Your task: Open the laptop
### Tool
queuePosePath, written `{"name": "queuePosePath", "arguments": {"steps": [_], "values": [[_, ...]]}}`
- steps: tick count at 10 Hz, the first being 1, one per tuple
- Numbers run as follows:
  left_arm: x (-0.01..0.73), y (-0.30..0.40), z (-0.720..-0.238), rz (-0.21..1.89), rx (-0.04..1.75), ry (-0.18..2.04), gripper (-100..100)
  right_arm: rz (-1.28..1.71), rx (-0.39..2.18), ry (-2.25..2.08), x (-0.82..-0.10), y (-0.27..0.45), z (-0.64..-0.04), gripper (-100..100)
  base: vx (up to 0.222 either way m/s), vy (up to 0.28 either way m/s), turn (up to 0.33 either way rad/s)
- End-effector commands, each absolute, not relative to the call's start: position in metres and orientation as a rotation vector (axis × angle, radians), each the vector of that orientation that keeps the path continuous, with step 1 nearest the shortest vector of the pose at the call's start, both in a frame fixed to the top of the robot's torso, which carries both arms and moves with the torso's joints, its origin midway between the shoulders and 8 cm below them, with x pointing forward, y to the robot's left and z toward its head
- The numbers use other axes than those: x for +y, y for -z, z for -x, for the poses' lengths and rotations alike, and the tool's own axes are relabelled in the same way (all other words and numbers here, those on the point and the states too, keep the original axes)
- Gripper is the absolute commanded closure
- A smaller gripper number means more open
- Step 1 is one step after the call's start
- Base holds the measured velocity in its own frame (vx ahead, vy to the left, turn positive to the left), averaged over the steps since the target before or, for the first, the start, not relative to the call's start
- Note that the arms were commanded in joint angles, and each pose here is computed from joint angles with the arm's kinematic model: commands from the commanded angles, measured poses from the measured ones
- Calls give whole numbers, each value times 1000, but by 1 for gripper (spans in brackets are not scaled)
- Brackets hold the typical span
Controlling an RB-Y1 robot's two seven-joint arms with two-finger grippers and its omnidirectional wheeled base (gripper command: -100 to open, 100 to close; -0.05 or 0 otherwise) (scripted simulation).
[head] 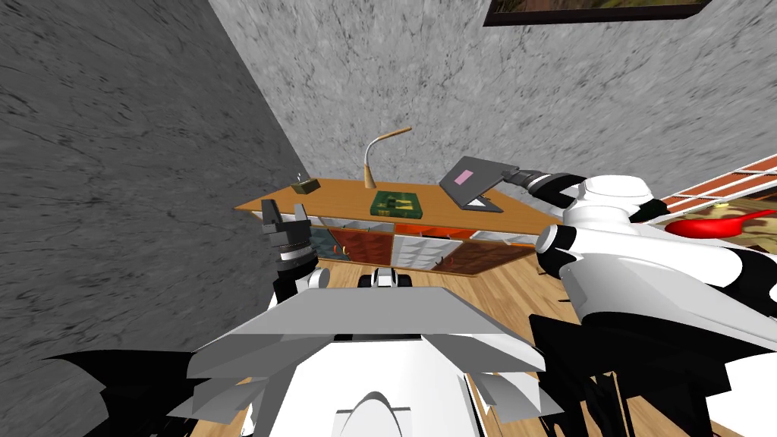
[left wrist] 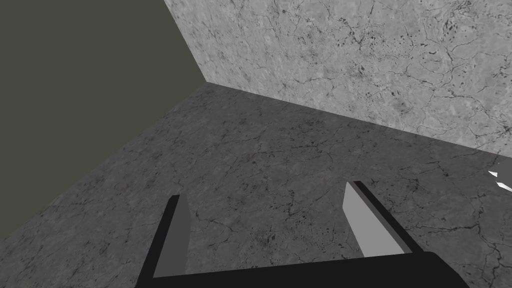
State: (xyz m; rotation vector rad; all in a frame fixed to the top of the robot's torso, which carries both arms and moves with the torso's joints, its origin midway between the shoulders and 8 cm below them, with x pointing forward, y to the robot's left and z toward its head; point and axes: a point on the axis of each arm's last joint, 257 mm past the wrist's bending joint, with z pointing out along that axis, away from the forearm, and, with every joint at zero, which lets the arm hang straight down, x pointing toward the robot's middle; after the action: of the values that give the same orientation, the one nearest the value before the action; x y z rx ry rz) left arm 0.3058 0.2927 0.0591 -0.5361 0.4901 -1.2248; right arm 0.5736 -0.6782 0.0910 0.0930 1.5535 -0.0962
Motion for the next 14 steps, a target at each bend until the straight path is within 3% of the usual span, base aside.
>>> {"name": "queuePosePath", "arguments": {"steps": [1,3,7,9,14], "values": [[293,-59,-306,536,490,1225,0,-96,1553,93,-679,-87,-572,100,-4,-12,-5],[293,-59,-306,536,490,1225,0,-92,1575,151,-691,-77,-566,100,-90,-75,238],[293,-59,-306,536,490,1225,0,-133,1517,77,-686,-87,-565,100,-13,-13,1],[293,-59,-306,536,490,1225,0,-136,1550,144,-703,-71,-556,100,-82,-65,257],[293,-59,-306,536,490,1225,0,-176,1535,156,-717,-65,-546,100,-28,-15,56]]}}
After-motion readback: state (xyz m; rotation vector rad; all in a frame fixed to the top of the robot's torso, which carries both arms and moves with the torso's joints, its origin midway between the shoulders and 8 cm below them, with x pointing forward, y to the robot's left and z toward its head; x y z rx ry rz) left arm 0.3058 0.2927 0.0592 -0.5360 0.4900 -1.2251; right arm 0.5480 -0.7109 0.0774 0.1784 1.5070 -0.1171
